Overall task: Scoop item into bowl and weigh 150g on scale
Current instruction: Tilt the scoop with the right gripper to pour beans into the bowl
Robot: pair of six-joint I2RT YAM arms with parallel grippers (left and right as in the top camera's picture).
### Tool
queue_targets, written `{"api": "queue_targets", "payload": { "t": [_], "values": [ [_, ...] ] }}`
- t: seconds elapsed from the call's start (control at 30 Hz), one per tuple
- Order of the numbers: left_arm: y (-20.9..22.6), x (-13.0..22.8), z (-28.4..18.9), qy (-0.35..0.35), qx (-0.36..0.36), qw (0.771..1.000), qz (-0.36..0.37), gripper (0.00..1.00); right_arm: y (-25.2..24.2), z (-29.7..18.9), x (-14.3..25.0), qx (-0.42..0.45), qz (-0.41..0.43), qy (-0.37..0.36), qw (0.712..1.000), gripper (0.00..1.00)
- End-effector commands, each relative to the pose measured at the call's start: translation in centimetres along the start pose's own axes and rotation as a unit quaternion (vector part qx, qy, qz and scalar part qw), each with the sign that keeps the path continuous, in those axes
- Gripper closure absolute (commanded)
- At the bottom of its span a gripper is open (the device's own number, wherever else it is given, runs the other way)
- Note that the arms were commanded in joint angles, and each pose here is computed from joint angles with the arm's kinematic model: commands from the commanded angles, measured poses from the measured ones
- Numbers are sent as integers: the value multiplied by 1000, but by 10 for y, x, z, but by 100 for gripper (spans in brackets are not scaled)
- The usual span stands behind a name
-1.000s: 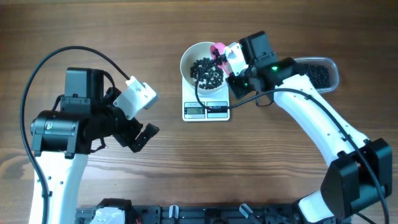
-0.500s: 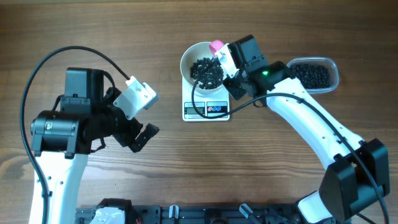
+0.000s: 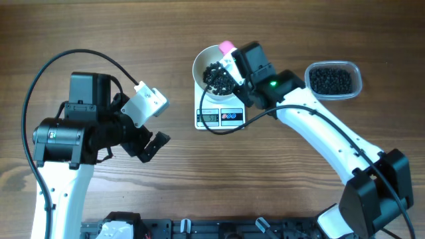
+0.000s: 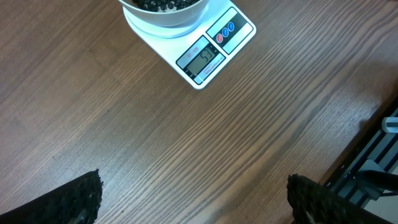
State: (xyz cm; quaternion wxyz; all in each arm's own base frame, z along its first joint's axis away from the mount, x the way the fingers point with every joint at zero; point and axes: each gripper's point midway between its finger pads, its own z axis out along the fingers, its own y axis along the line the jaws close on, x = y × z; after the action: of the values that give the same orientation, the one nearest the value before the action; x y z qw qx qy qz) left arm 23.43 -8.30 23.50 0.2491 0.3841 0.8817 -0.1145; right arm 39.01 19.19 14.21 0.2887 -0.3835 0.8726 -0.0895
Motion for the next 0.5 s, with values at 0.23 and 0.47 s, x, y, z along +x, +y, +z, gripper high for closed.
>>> {"api": "queue_targets", "payload": {
  "t": [0.23,0.47],
  "values": [
    [-2,-3,-4,-13,3,1000,-2,0,-24,-20,-4,59,3,-6,998,96],
    [-2,-3,-4,-13,3,1000,-2,0,-45,-56,5,70,79,-1,994,96]
  ]
}}
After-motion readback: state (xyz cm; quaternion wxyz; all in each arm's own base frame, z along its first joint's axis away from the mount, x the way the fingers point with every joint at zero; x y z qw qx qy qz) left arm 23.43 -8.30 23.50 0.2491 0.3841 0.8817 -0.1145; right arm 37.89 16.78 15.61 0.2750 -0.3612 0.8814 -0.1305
